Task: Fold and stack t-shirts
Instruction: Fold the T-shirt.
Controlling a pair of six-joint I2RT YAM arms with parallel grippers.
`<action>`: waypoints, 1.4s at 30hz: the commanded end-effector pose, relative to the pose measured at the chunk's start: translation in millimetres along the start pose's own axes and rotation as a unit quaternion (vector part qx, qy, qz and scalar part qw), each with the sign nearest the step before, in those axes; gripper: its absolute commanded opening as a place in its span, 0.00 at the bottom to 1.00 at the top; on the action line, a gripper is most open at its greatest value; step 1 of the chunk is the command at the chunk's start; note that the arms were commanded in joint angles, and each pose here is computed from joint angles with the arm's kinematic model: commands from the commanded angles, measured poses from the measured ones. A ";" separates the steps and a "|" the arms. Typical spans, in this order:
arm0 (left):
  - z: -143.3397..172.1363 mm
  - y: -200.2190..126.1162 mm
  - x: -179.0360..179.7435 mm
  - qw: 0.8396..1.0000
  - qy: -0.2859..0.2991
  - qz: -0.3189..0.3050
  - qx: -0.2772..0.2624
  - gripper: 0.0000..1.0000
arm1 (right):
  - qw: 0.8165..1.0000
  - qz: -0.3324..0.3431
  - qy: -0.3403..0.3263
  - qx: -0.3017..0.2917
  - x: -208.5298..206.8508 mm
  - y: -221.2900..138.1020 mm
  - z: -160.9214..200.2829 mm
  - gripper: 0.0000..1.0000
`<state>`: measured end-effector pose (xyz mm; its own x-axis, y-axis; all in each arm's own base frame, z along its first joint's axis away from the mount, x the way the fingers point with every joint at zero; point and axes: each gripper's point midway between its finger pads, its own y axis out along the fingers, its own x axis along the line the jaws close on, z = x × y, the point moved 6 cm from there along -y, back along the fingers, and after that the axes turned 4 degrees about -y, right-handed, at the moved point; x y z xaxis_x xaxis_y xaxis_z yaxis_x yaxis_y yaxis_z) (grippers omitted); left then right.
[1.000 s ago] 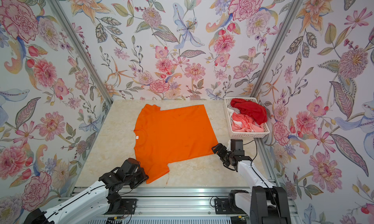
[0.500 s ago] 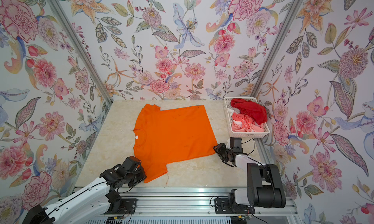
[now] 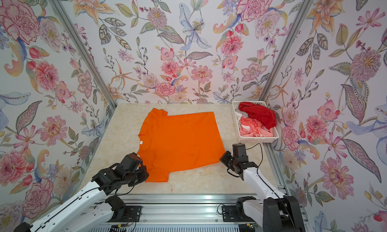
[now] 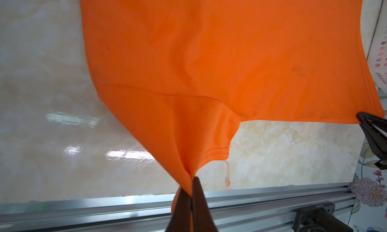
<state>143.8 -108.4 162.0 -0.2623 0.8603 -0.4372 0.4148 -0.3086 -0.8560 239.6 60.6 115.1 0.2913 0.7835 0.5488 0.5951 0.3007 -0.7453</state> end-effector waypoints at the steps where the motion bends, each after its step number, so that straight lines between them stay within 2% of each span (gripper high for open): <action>1: -12.2 -12.4 0.7 0.997 0.045 -0.052 -0.031 0.00 | 0.998 0.057 -0.018 -0.012 -8.1 -16.7 -1.5 0.00; 7: -42.9 -3.8 -8.5 0.985 0.051 -0.139 -0.092 0.00 | 0.998 0.047 -0.035 -0.018 7.5 -5.1 -21.5 0.00; 10: -65.6 -4.8 -24.5 0.975 0.055 -0.164 -0.136 0.00 | 0.998 0.041 -0.041 -0.025 16.6 6.3 -37.2 0.00; 16: -99.1 5.3 -56.7 0.962 0.095 -0.190 -0.173 0.00 | 0.998 0.028 -0.053 -0.021 35.3 29.9 -64.8 0.00; 22: -115.5 41.5 -74.4 0.957 0.130 -0.220 -0.140 0.00 | 0.998 0.020 -0.058 0.007 46.6 57.9 -78.6 0.00; 28: -126.3 68.7 -76.0 0.953 0.135 -0.245 -0.119 0.00 | 0.998 0.026 -0.054 0.030 49.0 81.0 -86.0 0.00; 36: -142.4 67.6 -58.9 0.946 0.111 -0.272 -0.137 0.00 | 0.997 0.047 -0.047 0.050 47.3 99.4 -94.5 0.00; 42: -153.2 68.2 -56.2 0.941 0.111 -0.284 -0.149 0.00 | 0.996 0.064 -0.039 0.054 38.7 98.0 -89.5 0.00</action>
<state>309.0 -119.4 161.6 -0.3284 0.9340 0.1406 0.4649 0.2894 -0.8367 381.2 76.5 102.4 0.2792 0.8484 0.4498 0.4984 0.2724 -0.8231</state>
